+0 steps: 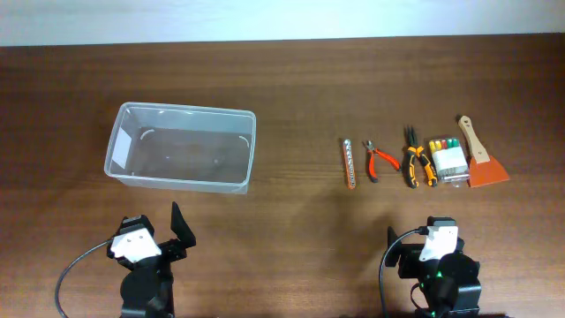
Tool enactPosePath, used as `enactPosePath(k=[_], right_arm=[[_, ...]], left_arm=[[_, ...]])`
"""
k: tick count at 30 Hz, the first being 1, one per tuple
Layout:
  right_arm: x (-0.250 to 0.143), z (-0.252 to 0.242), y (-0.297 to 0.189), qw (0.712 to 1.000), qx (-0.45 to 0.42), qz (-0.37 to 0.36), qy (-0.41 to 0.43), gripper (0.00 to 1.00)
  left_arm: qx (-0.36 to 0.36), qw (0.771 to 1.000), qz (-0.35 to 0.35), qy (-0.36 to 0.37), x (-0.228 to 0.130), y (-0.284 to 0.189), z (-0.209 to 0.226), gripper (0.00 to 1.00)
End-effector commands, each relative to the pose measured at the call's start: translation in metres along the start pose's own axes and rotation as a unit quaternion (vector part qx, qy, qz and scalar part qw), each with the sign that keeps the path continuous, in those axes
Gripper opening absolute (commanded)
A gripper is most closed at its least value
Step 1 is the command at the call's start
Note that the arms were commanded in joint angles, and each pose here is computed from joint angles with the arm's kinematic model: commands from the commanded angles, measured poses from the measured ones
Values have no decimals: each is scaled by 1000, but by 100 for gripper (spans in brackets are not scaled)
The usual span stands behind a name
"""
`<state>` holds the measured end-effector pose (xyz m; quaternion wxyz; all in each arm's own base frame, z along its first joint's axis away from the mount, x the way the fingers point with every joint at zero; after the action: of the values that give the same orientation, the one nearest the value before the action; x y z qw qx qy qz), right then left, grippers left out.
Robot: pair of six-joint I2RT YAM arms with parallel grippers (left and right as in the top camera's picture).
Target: Pack container
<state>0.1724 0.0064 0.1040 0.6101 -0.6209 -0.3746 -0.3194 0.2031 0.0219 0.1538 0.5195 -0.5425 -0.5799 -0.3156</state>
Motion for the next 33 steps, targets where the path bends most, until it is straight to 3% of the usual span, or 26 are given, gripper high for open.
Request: enactPosePath(k=[1, 11, 13, 17, 20, 22, 27, 29, 33], right_arm=[[9, -4, -5, 1000, -12, -15, 5, 98], [22, 3, -6, 999, 16, -46, 21, 99], [37, 24, -10, 990, 94, -75, 74, 98], [56, 71, -33, 937, 288, -75, 183, 98], [69, 86, -48, 912, 357, -90, 181, 98], [89, 94, -66, 891, 405, -138, 151, 98], [154, 80, -113, 873, 386, -262, 140, 98], [178, 78, -137, 873, 373, -300, 91, 98], [211, 73, -146, 906, 327, -266, 35, 98]], left_arm=[[0, 1000, 0, 5, -1, 0, 0, 99], [0, 1000, 0, 5, -1, 0, 0, 99], [0, 1000, 0, 5, -1, 0, 0, 99], [0, 1000, 0, 5, -1, 0, 0, 99], [0, 1000, 0, 5, -1, 0, 0, 99], [0, 1000, 0, 5, -1, 0, 0, 99], [0, 1000, 0, 5, -1, 0, 0, 99], [0, 1000, 0, 5, -1, 0, 0, 99], [0, 1000, 0, 5, -1, 0, 0, 99]])
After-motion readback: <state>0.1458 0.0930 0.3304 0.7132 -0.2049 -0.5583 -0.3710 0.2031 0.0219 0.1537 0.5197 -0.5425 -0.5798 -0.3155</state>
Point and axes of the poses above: each gripper's point midway between its finger pads, its own y axis out along the fingers, its own z axis along the line the jaws close on, x = y × z, the point moved 3 cm from there along -y, back along the fingers, and after that the axes turned 7 degrees about -y, right-handed, at the moved point
